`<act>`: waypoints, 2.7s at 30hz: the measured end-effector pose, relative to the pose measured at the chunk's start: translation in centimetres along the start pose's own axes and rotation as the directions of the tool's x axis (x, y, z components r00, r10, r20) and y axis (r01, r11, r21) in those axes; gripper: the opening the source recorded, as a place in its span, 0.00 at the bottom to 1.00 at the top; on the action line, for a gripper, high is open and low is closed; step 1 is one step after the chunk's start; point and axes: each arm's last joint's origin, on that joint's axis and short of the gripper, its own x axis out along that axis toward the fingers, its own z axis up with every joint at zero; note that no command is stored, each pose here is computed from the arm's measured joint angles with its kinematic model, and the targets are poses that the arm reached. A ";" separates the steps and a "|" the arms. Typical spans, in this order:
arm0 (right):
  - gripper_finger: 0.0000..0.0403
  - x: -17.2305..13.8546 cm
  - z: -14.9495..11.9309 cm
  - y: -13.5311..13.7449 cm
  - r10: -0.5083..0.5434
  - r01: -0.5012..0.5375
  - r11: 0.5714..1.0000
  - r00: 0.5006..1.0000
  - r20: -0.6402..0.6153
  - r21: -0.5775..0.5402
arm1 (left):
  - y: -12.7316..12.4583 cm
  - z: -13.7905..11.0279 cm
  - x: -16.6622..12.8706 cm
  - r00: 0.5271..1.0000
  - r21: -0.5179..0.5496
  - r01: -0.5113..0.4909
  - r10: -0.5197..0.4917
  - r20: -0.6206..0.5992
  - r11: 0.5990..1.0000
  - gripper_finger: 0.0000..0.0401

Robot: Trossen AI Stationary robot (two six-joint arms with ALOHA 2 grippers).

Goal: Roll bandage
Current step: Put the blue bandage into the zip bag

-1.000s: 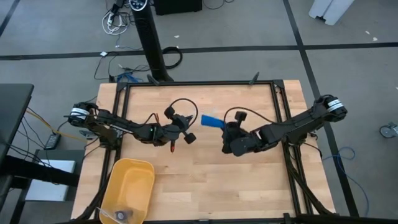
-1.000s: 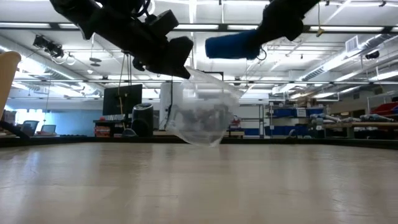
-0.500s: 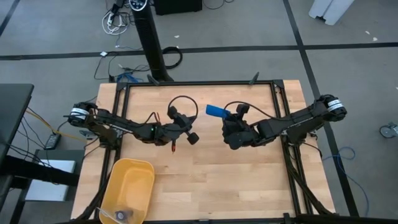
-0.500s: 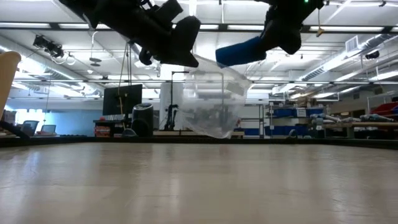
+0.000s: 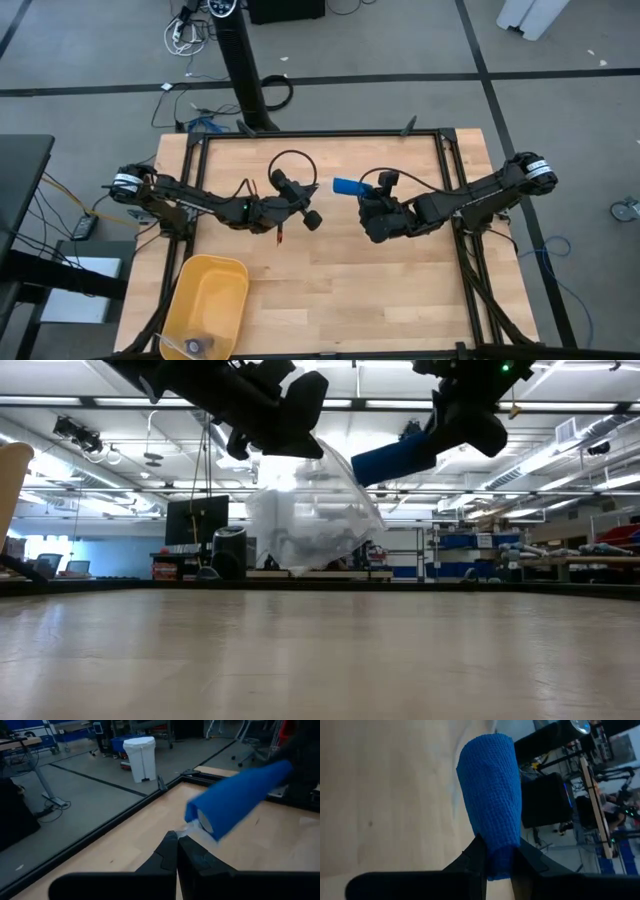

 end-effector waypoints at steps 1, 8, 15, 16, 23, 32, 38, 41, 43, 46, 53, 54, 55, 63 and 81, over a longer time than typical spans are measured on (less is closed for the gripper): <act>0.13 0.0 -0.1 0.1 0.008 -0.008 1.000 1.000 0.001 -0.007 | 0.0 0.0 0.0 1.000 -0.004 0.000 0.000 0.003 1.000 0.01; 0.13 0.0 -0.1 0.3 0.030 -0.030 0.999 1.000 0.006 -0.045 | -0.1 0.4 0.0 0.999 -0.037 0.032 -0.031 0.027 0.999 0.01; 0.13 -0.6 -0.2 0.0 -0.097 0.097 0.994 0.995 0.011 0.042 | -0.1 0.1 0.0 1.000 -0.037 0.021 -0.021 0.005 0.999 0.01; 0.13 -0.8 -0.2 -0.1 -0.107 0.105 0.992 0.994 0.019 0.064 | 0.0 0.1 0.0 1.000 -0.052 0.010 -0.009 0.004 0.999 0.01; 0.13 -1.2 -0.1 0.1 -0.111 0.108 0.991 0.993 0.030 0.083 | 0.4 -0.4 0.3 1.000 -0.231 -0.008 0.007 -0.008 0.973 0.01; 0.13 -0.7 -0.2 -0.3 -0.135 0.135 0.989 0.991 0.010 0.055 | 0.3 -0.2 0.1 0.997 -0.360 0.073 -0.058 0.052 0.930 0.01; 0.13 -0.6 0.2 -0.4 -0.138 0.138 0.990 0.990 0.027 -0.007 | 0.6 0.5 0.5 0.991 -0.385 0.117 -0.081 0.107 0.915 0.01; 0.13 -0.6 0.4 -0.5 -0.138 0.140 0.989 0.990 0.042 -0.050 | 1.0 0.7 0.8 0.991 -0.394 0.110 -0.070 0.113 0.913 0.01; 0.13 -0.6 0.5 -0.4 -0.134 0.138 0.987 0.990 0.045 -0.079 | 1.1 0.8 0.9 0.990 -0.400 0.113 -0.070 0.121 0.909 0.01; 0.13 -0.5 0.4 -0.3 -0.121 0.126 0.984 0.991 0.050 -0.129 | 1.2 1.0 1.0 0.987 -0.406 0.134 -0.083 0.139 0.904 0.01; 0.13 -0.5 0.5 -0.1 -0.080 0.093 0.972 0.995 0.066 -0.215 | 1.2 1.3 1.1 0.979 -0.398 0.182 -0.125 0.164 0.899 0.01; 0.13 -0.4 0.6 -0.2 -0.083 0.097 0.970 0.994 0.072 -0.222 | 1.3 1.3 1.1 0.977 -0.396 0.192 -0.137 0.164 0.898 0.01; 0.13 -0.4 0.8 -0.2 -0.086 0.102 0.970 0.993 0.083 -0.221 | 1.3 1.3 1.2 0.975 -0.395 0.202 -0.148 0.163 0.896 0.01; 0.13 -0.3 1.2 -0.2 -0.034 0.061 0.968 0.993 0.112 -0.242 | 1.3 0.5 1.3 0.983 -0.331 0.181 -0.161 0.087 0.926 0.01; 0.13 2.7 0.5 -2.4 -0.020 0.022 0.995 0.999 0.029 -0.098 | 1.0 0.6 1.3 0.962 -0.322 0.274 -0.258 0.093 0.906 0.01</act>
